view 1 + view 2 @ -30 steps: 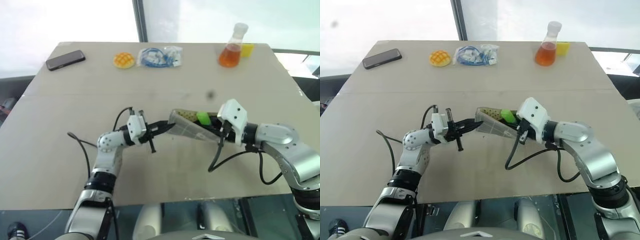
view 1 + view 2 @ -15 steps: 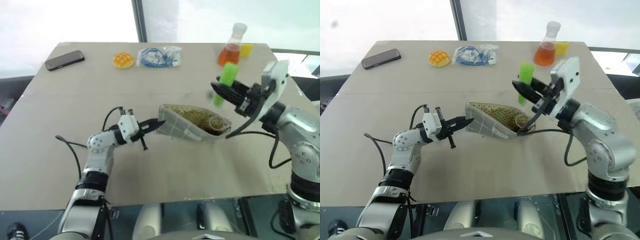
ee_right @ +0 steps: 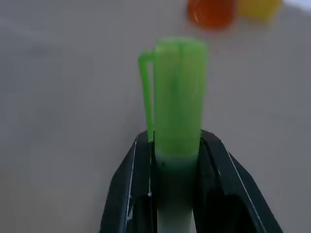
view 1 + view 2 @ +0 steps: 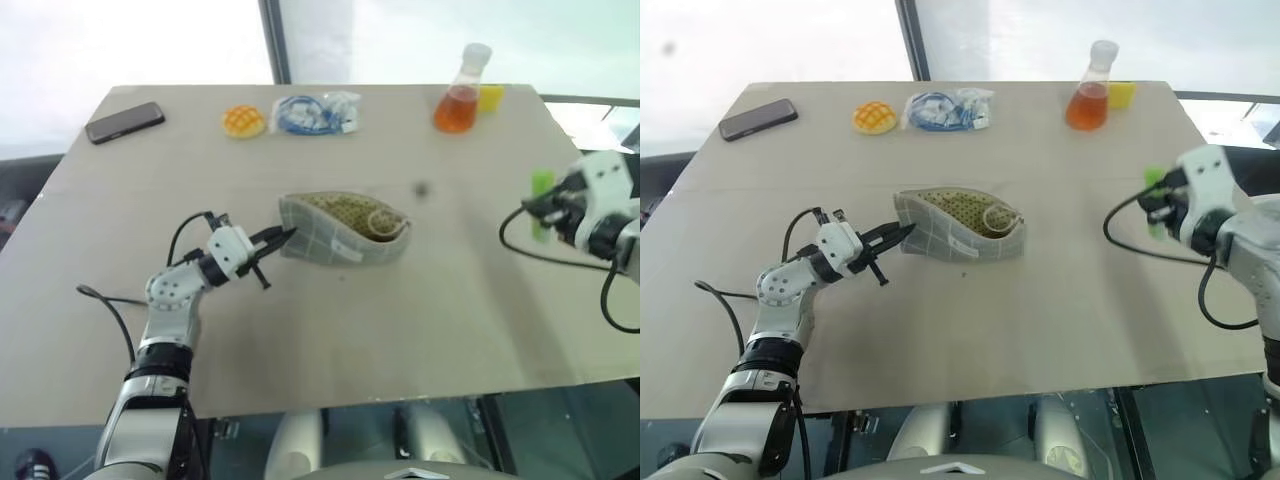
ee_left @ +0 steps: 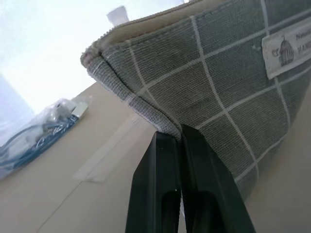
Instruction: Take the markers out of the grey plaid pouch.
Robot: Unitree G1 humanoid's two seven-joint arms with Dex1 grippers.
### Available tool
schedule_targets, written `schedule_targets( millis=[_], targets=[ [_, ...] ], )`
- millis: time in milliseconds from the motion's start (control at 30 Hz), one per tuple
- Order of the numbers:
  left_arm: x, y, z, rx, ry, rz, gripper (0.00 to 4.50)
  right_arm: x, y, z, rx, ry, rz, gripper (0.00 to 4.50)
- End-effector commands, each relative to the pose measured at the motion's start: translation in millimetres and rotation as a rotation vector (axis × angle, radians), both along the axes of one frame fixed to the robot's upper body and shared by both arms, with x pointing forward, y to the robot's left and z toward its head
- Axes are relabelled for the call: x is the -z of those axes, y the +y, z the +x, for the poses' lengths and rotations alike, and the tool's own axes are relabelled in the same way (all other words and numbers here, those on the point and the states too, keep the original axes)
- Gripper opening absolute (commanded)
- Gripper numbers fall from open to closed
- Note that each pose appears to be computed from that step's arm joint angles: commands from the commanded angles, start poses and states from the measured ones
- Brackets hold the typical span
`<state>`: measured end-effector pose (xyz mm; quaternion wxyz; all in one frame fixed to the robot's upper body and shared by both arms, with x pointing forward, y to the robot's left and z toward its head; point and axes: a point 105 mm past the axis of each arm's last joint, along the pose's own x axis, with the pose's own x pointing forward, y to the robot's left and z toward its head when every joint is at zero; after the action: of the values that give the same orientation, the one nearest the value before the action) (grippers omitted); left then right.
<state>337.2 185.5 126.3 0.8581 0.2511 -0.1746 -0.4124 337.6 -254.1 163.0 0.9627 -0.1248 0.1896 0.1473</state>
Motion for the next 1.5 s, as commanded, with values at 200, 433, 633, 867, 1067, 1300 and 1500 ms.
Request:
schedule_targets(
  millis=[200, 433, 633, 867, 1067, 1300, 1500],
  targets=[
    [-9, -2, 1, 0.031, -0.067, -0.014, 0.0, 36, 11, 20, -0.133, 0.088, -0.181, 1.43],
    [-8, -5, -5, 0.075, -0.076, -0.054, 0.0, 3, 24, 8, -0.22, -0.049, -0.187, 2.95],
    [-2, -13, -13, 0.127, -0.078, -0.063, 0.0, -71, 105, -45, -0.521, -0.242, 0.077, 1.83],
    [-3, -21, -20, 0.178, -0.097, -0.055, 0.0, -70, 188, -51, -0.697, -0.252, 0.145, 0.06],
    [-8, -25, -25, 0.19, -0.114, -0.064, 0.0, -12, 211, -38, -0.76, -0.133, -0.04, 0.06],
    [-9, -26, -26, 0.166, -0.09, -0.093, 0.0, 21, 221, -43, -0.952, -0.115, -0.222, 0.06],
    [-4, -33, -31, 0.181, -0.029, -0.118, 0.0, 20, 231, -38, -1.085, -0.182, -0.371, 1.8]
  ],
)
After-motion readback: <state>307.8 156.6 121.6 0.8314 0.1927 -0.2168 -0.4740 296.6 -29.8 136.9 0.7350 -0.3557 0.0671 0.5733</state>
